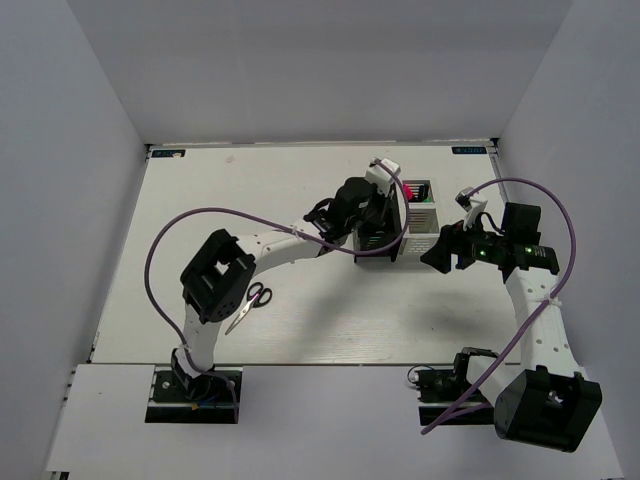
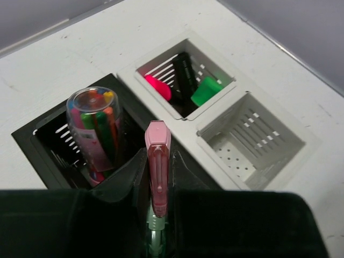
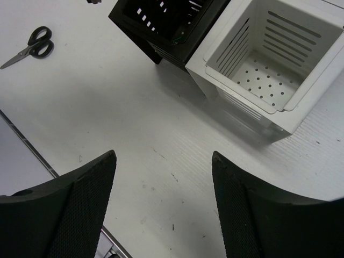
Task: Sort the stationery into containers
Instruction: Place the stationery into the container, then grab a piece of stationery with the left arm
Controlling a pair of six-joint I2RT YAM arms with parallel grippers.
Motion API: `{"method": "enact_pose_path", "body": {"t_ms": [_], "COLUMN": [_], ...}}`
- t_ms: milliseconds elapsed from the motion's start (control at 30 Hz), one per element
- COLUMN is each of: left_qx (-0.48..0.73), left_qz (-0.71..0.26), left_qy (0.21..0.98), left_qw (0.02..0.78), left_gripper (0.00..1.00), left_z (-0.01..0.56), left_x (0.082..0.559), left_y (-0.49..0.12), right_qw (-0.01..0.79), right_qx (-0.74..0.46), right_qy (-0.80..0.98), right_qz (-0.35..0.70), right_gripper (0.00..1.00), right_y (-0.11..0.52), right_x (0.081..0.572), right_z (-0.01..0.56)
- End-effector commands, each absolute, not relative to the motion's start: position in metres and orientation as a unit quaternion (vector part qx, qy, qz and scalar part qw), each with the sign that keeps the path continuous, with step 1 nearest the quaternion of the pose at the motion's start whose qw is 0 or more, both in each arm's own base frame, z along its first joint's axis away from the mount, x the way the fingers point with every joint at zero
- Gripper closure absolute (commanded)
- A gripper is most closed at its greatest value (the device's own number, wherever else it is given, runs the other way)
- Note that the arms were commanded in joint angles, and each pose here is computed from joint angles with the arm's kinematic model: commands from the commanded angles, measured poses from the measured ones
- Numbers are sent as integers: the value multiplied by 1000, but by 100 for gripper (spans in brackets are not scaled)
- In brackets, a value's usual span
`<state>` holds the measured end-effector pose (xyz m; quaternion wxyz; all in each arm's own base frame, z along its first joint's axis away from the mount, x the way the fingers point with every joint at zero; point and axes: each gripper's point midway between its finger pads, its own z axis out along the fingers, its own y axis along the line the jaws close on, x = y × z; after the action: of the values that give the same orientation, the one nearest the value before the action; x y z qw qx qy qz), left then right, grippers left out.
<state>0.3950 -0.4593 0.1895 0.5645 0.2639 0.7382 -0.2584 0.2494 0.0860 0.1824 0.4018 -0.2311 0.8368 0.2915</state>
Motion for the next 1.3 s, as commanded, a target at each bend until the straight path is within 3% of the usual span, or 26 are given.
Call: {"method": "enact_pose_path", "body": {"t_ms": [0,67,100,133,200,300,333,500,567,600,700,733,767,833,867,900,933,967,1000,1067,1167,1267], "left_qx": [250,246,247,246,250,248,247,268,264,258,204,200,184,182,160,152,125,119,124,94,83,83], "left_qz": [-248,-245,-245,-246,-250,-257,-261,-244,-234,-230,-176,-151,-99,-79,-49,-78,-84,-78,-91,-83,-99,-121], "left_qy": [722,728,730,730,729,726,720,722,725,730,778,799,844,889,922,940,948,959,961,969,974,975], "left_qw": [595,591,588,588,587,588,593,590,591,590,567,546,494,412,350,294,282,246,231,213,185,165], "left_gripper": [86,82,56,47,40,40,48,48,87,100,100,100,100,99,92,84,75,66,58,50,49,55], "left_z": [217,211,209,211,216,230,237,257,254,252,248,238,211,186,157,141,139,115,109,87,64,50], "left_x": [406,407,406,404,402,397,394,382,378,365,343,337,330,306,293,279,279,264,259,259,258,263], "left_y": [-454,-448,-447,-446,-445,-443,-443,-438,-427,-407,-344,-326,-288,-238,-196,-182,-162,-147,-144,-120,-114,-116], "right_qw": [417,418,418,418,418,417,418,416,417,422,420,416,416,405,396,402,392,387,387,390,395,396], "right_qx": [-243,-244,-244,-243,-243,-242,-242,-238,-237,-240,-235,-233,-233,-230,-230,-242,-240,-241,-244,-245,-247,-247], "right_qy": [827,826,826,827,827,827,827,829,829,827,828,829,828,827,828,820,820,818,818,817,815,815], "right_qz": [288,288,288,288,287,289,288,290,288,286,288,293,294,314,324,328,340,349,348,348,344,344], "right_gripper": [26,24,24,21,20,23,25,26,25,25,57,88,96,100,77,51,32,22,22,22,23,23], "right_y": [86,86,86,86,86,86,86,86,85,85,84,86,86,90,93,95,97,100,99,99,99,99], "right_x": [250,250,250,250,250,249,250,249,249,250,248,247,248,246,245,246,242,241,241,240,239,239], "right_z": [187,188,187,187,187,187,188,188,188,190,189,188,189,191,189,196,195,195,194,195,195,195]}}
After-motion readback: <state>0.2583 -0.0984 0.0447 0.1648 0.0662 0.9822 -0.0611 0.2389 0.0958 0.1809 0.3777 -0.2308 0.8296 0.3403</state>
